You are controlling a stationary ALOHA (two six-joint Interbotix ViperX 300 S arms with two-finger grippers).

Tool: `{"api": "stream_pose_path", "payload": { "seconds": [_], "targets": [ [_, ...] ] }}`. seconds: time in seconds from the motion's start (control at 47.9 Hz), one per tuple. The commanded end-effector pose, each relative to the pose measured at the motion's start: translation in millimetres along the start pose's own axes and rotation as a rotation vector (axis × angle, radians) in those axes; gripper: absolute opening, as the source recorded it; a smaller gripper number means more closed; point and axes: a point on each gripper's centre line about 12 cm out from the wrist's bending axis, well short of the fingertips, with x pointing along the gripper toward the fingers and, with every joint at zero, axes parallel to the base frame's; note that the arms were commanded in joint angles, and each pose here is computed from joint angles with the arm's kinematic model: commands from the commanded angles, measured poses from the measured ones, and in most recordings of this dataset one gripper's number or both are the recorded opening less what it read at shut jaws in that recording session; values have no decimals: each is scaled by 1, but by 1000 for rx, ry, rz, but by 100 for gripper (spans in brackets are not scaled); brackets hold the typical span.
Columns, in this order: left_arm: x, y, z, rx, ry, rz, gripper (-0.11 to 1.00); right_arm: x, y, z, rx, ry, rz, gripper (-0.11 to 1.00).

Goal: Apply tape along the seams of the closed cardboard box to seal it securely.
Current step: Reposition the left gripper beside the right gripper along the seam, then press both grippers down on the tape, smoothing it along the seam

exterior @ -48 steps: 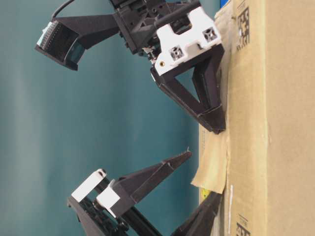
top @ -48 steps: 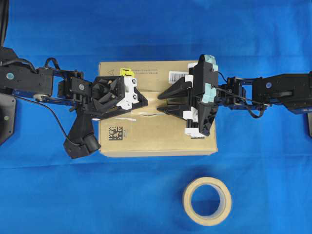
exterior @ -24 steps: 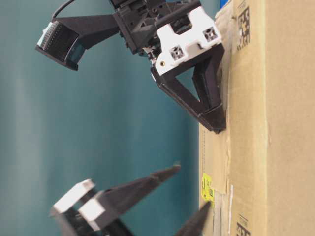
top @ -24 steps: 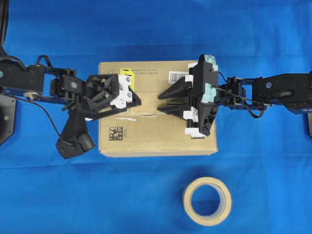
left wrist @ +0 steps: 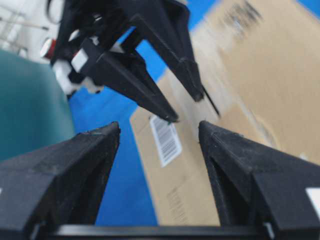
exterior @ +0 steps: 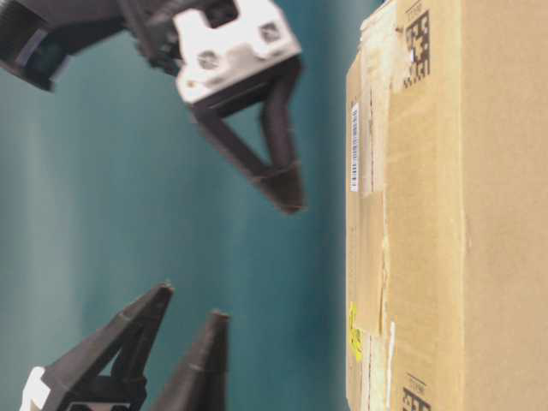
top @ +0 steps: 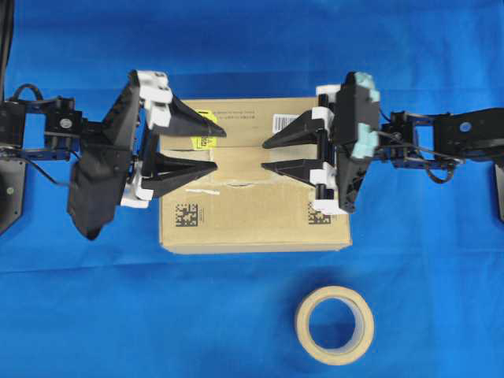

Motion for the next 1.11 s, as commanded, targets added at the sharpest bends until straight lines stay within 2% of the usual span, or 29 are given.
{"api": "stream_pose_path", "payload": {
  "seconds": [0.0,0.083,0.125,0.167,0.25,0.292,0.334,0.605,0.834,1.085],
  "targets": [
    [-4,10,9,-127,-51,51,60,-5,2,24,-8,-92,10,47],
    [-3,9,8,-278,-60,51,55,-3,0,28,-11,-116,6,44],
    [-2,8,6,-368,-61,50,48,0,-2,29,-12,-121,3,39],
    [-1,6,4,-437,-58,45,38,3,-2,29,-12,-120,1,31],
    [3,2,2,-530,-53,35,13,9,-3,30,-12,-117,-1,6],
    [6,0,1,-562,-52,32,5,13,-3,29,-11,-111,-4,-1],
    [8,-3,-1,-577,-48,26,-1,16,-4,29,-13,-108,-6,-1],
    [30,-21,-16,-611,3,-5,0,33,-8,19,-13,-74,-15,-1],
    [47,-42,-37,-695,76,-37,0,49,-10,2,-12,-25,-22,-1],
    [57,-59,-56,-745,149,-64,0,56,-13,-13,-4,14,-29,-1]
  ]
}}
